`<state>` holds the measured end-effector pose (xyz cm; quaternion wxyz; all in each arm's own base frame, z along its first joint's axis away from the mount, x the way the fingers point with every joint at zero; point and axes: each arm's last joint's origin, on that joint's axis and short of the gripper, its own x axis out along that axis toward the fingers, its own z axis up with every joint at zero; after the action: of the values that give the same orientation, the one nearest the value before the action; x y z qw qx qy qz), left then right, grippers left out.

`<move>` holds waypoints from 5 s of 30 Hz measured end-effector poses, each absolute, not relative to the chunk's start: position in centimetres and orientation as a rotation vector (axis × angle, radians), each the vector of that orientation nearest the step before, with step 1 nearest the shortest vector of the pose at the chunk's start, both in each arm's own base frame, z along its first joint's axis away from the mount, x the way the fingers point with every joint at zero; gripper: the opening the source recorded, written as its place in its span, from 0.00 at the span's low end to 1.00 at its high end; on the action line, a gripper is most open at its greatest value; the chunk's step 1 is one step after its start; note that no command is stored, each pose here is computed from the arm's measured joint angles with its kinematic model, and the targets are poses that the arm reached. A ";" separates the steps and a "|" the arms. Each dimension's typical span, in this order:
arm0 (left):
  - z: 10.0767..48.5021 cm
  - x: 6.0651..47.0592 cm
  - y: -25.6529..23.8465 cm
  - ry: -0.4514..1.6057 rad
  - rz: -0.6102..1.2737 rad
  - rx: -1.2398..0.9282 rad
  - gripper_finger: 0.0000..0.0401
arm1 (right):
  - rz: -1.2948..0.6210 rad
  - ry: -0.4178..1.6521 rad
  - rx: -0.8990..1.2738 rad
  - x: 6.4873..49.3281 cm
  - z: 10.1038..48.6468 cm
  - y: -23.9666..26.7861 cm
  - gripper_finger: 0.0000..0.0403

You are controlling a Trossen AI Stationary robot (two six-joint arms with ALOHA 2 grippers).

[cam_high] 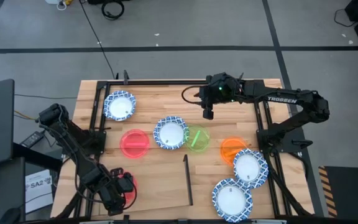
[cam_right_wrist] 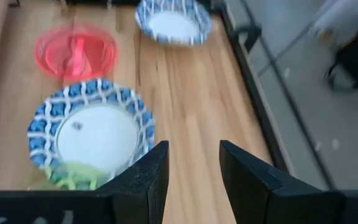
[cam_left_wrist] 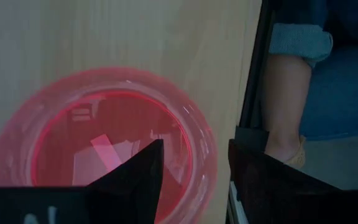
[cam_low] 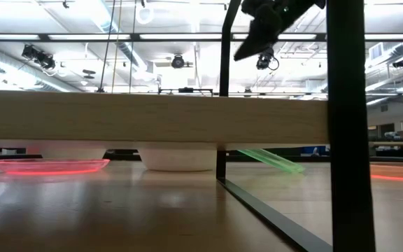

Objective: Place and stack plates onto a shelf
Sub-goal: Stack the green plate on top of the pink plate on the shelf

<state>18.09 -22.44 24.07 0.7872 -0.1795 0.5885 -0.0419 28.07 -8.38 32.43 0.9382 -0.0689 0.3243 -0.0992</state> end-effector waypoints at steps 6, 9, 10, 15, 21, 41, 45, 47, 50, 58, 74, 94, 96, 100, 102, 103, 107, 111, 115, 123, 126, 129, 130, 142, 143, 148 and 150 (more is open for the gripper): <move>24.1 19.1 -21.6 1.252 -0.091 -0.358 0.47 | -0.197 0.747 -0.037 27.3 30.8 -9.1 0.36; 24.1 19.6 -21.1 1.243 -0.099 -0.332 0.47 | -0.181 0.779 -0.008 27.0 29.5 -9.2 0.36; 24.1 19.8 -20.9 1.240 -0.103 -0.322 0.47 | -0.176 0.795 0.000 26.8 29.0 -9.2 0.36; 24.1 20.7 -20.1 1.227 -0.117 -0.277 0.47 | -0.171 0.861 0.019 26.3 26.8 -9.1 0.36; 24.1 21.6 -19.1 1.216 -0.104 -0.266 0.47 | -0.152 0.903 0.054 25.6 24.0 -8.9 0.36; 24.1 22.0 -18.6 1.220 -0.095 -0.282 0.47 | -0.157 0.709 0.234 24.2 18.2 -9.3 0.36; 24.1 22.0 -18.6 1.220 -0.095 -0.282 0.47 | -0.151 0.708 0.236 24.0 17.7 -9.2 0.36; 24.1 22.0 -18.6 1.220 -0.095 -0.282 0.47 | -0.150 0.702 0.235 23.8 17.4 -9.1 0.36; 24.1 22.0 -18.6 1.220 -0.095 -0.282 0.47 | -0.151 0.690 0.232 23.7 17.0 -9.1 0.36; 24.1 22.0 -18.6 1.220 -0.095 -0.282 0.47 | -0.160 0.663 0.253 23.2 16.2 -8.9 0.36; 24.1 22.0 -18.6 1.219 -0.100 -0.275 0.47 | -0.142 0.624 0.268 23.0 15.7 -8.6 0.36; 24.1 22.0 -18.6 1.219 -0.100 -0.277 0.47 | -0.095 0.641 0.292 24.8 11.9 -9.2 0.36; 24.1 22.0 -18.6 1.219 -0.099 -0.277 0.47 | -0.095 0.647 0.294 25.0 11.5 -9.3 0.36; 24.1 22.0 -18.6 1.219 -0.100 -0.276 0.47 | -0.095 0.655 0.297 25.2 10.8 -9.3 0.36; 24.1 22.0 -18.6 1.219 -0.100 -0.276 0.47 | -0.093 0.658 0.298 25.2 10.7 -9.3 0.36; 24.1 22.0 -18.6 1.219 -0.098 -0.278 0.47 | -0.089 0.659 0.299 25.2 10.6 -9.3 0.36; 24.1 22.0 -18.6 1.219 -0.098 -0.279 0.47 | -0.089 0.659 0.300 25.2 10.6 -9.3 0.35; 24.1 22.0 -18.6 1.219 -0.098 -0.279 0.47 | -0.088 0.658 0.300 25.2 10.6 -9.3 0.30; 24.1 22.0 -18.6 1.219 -0.098 -0.279 0.47 | -0.088 0.658 0.298 25.2 10.6 -9.3 0.22; 24.1 22.0 -18.6 1.219 -0.098 -0.279 0.47 | -0.059 0.654 0.308 25.2 10.7 -9.3 0.05; 24.1 22.0 -18.6 1.219 -0.098 -0.279 0.47 | -0.039 0.651 0.316 25.2 10.7 -9.3 0.02; 24.1 22.0 -18.6 1.219 -0.098 -0.279 0.47 | -0.039 0.651 0.316 25.2 10.7 -9.3 0.03; 24.1 22.0 -18.6 1.219 -0.098 -0.279 0.47 | -0.039 0.651 0.316 25.2 10.7 -9.3 0.03; 24.1 22.0 -18.6 1.219 -0.098 -0.279 0.47 | -0.040 0.650 0.318 25.2 10.7 -9.3 0.02; 24.1 22.0 -18.6 1.219 -0.098 -0.279 0.47 | -0.040 0.647 0.317 25.2 10.7 -9.3 0.02; 24.1 22.0 -18.6 1.219 -0.098 -0.280 0.47 | -0.044 0.623 0.306 25.4 10.9 -9.3 0.02; 24.1 22.0 -18.6 1.219 -0.097 -0.280 0.47 | -0.046 0.608 0.300 25.4 11.3 -9.4 0.02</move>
<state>22.01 -18.62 24.07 0.8096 -0.1311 0.5704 -0.0453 25.38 -9.40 11.28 0.9428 0.1472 0.2982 -0.0227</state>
